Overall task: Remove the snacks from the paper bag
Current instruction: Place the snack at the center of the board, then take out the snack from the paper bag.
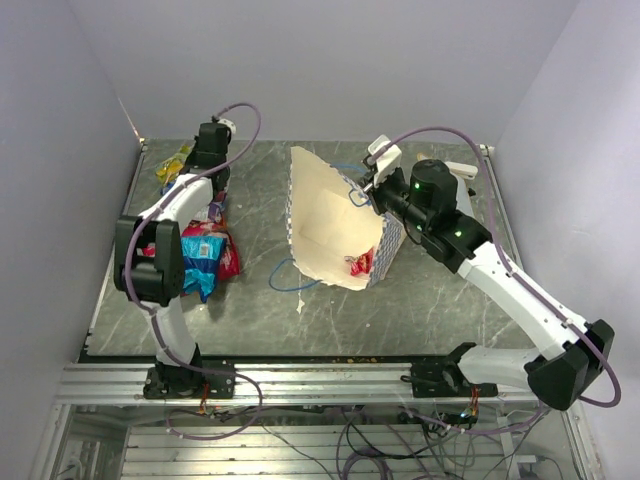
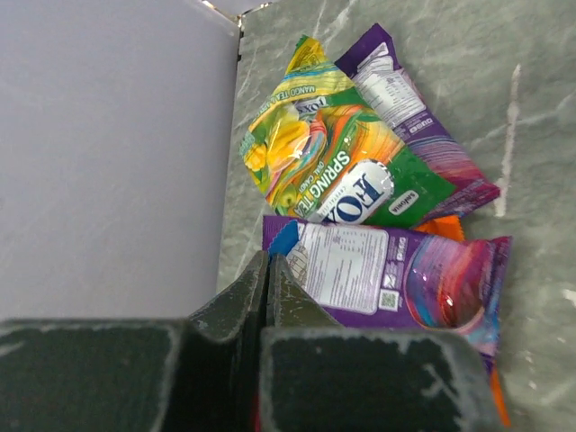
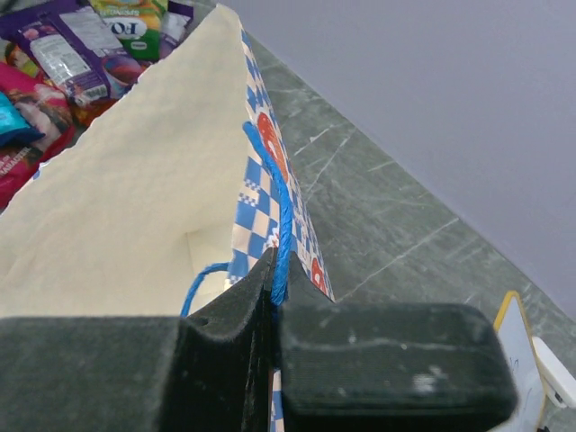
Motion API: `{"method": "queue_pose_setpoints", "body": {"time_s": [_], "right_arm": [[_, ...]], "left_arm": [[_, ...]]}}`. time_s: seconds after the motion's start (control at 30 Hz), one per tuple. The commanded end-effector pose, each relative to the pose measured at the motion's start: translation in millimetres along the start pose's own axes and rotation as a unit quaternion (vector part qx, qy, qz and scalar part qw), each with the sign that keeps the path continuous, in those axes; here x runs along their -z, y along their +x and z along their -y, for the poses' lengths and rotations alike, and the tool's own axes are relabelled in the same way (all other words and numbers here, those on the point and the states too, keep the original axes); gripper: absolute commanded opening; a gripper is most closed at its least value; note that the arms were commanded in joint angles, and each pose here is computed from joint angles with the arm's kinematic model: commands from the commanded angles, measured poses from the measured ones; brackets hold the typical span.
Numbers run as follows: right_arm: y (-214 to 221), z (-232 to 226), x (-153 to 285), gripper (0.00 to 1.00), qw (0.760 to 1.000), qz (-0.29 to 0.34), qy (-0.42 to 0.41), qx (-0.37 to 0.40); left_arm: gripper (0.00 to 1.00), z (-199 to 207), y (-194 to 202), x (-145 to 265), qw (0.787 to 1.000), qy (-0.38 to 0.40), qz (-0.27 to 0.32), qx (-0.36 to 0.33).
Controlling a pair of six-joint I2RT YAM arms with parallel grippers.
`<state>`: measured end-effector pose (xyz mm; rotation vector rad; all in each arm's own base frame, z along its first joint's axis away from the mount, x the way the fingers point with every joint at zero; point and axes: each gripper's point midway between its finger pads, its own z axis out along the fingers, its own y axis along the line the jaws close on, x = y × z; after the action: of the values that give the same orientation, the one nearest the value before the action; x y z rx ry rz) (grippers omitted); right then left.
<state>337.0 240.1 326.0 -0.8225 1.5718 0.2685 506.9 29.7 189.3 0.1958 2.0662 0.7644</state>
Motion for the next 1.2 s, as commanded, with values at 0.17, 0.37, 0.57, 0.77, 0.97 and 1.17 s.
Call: {"method": "queue_pose_setpoints", "body": {"time_s": [0.17, 0.37, 0.57, 0.77, 0.97, 1.17], "right_arm": [[-21, 1, 3, 0.0, 0.999, 0.036, 0.0, 0.007], [-19, -1, -1, 0.0, 0.999, 0.036, -0.004, 0.01], [-18, -4, -3, 0.0, 0.999, 0.036, -0.009, 0.009], [-22, -16, -7, 0.0, 0.999, 0.045, -0.022, 0.019], [-25, -28, -6, 0.0, 0.998, 0.051, -0.033, 0.022], [-30, -41, -5, 0.0, 0.997, 0.058, -0.048, 0.011]], "left_arm": [[0.07, 5, -27, -50, 0.998, -0.01, 0.024, -0.065], [0.07, 32, -9, -63, 0.997, 0.035, 0.013, -0.073], [0.31, 35, 14, -66, 0.998, 0.029, -0.014, -0.045], [0.68, 12, 0, -46, 1.0, 0.009, -0.023, 0.008], [0.89, 9, -22, 0, 0.985, 0.069, -0.029, 0.153], [0.95, 16, -19, 42, 0.968, 0.139, -0.039, 0.205]]}}
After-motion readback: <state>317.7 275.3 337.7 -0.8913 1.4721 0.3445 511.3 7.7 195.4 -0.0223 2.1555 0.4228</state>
